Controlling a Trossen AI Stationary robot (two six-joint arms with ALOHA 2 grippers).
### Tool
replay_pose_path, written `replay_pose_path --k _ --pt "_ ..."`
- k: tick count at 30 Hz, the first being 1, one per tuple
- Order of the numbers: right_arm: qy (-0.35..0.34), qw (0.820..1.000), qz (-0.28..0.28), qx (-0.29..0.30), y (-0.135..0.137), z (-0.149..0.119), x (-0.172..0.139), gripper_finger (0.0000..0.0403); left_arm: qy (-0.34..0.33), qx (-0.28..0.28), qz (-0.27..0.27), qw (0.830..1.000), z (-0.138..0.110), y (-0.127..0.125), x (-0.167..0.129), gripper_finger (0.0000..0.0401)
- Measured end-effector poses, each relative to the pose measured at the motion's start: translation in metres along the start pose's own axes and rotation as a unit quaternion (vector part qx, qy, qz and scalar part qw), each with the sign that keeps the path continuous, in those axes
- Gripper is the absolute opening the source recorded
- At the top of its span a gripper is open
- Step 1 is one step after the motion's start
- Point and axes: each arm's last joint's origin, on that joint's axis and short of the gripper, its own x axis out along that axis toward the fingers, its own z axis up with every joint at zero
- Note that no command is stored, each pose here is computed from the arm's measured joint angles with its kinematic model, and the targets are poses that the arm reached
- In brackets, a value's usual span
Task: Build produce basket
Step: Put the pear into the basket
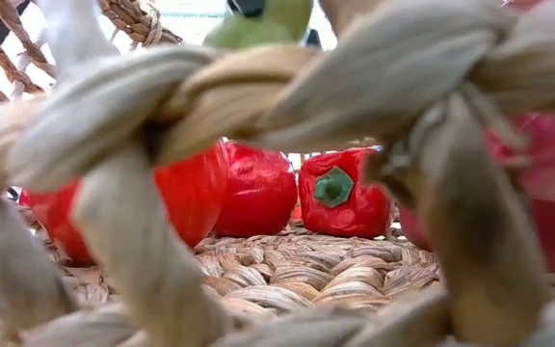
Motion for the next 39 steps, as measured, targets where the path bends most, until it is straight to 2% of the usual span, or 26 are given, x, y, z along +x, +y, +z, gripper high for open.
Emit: replay_pose_path --k 4,11,16,19,22,25,27,29,33,37,39 --pt "0.029 1.000 -0.001 -0.005 -0.003 -0.003 0.010 0.0332 0.002 0.001 -0.011 1.000 0.001 0.000 0.004 0.0327" --pt "0.038 0.999 -0.003 -0.025 -0.004 -0.003 0.014 0.0339 0.035 -0.044 -0.030 0.998 -0.008 -0.002 -0.001 0.0393" --pt "0.038 0.998 -0.034 -0.029 -0.006 -0.003 0.014 0.0341 0.059 -0.059 -0.034 0.996 -0.015 -0.003 -0.008 0.0387" --pt "0.051 0.995 -0.084 -0.027 -0.012 -0.008 0.021 0.0341 0.078 -0.084 -0.033 0.993 -0.025 -0.003 -0.024 0.0383" --pt "0.083 0.991 -0.100 -0.015 -0.022 -0.017 0.041 0.0341 0.083 -0.109 -0.033 0.990 -0.035 -0.004 -0.044 0.0383" --pt "0.109 0.987 -0.118 0.007 -0.036 -0.027 0.058 0.0339 0.035 -0.137 -0.053 0.989 -0.044 -0.006 -0.076 0.0383" --pt "0.096 0.988 -0.118 0.022 -0.042 -0.028 0.067 0.0337 -0.021 -0.156 -0.052 0.986 -0.050 -0.008 -0.104 0.0383" --pt "0.101 0.988 -0.108 0.032 -0.048 -0.033 0.075 0.0337 -0.082 -0.170 -0.031 0.982 -0.058 -0.010 -0.134 0.0383" --pt "0.076 0.991 -0.100 0.043 -0.061 -0.033 0.092 0.0337 -0.205 -0.184 0.079 0.958 -0.086 -0.018 -0.195 0.0383" --pt "0.135 0.982 -0.109 0.075 -0.080 -0.055 0.128 0.0338 -0.289 -0.220 0.206 0.909 -0.125 -0.030 -0.245 0.0383" --pt "0.146 0.981 -0.102 0.072 -0.083 -0.059 0.148 0.0338 -0.318 -0.242 0.255 0.881 -0.144 -0.037 -0.262 0.0383"
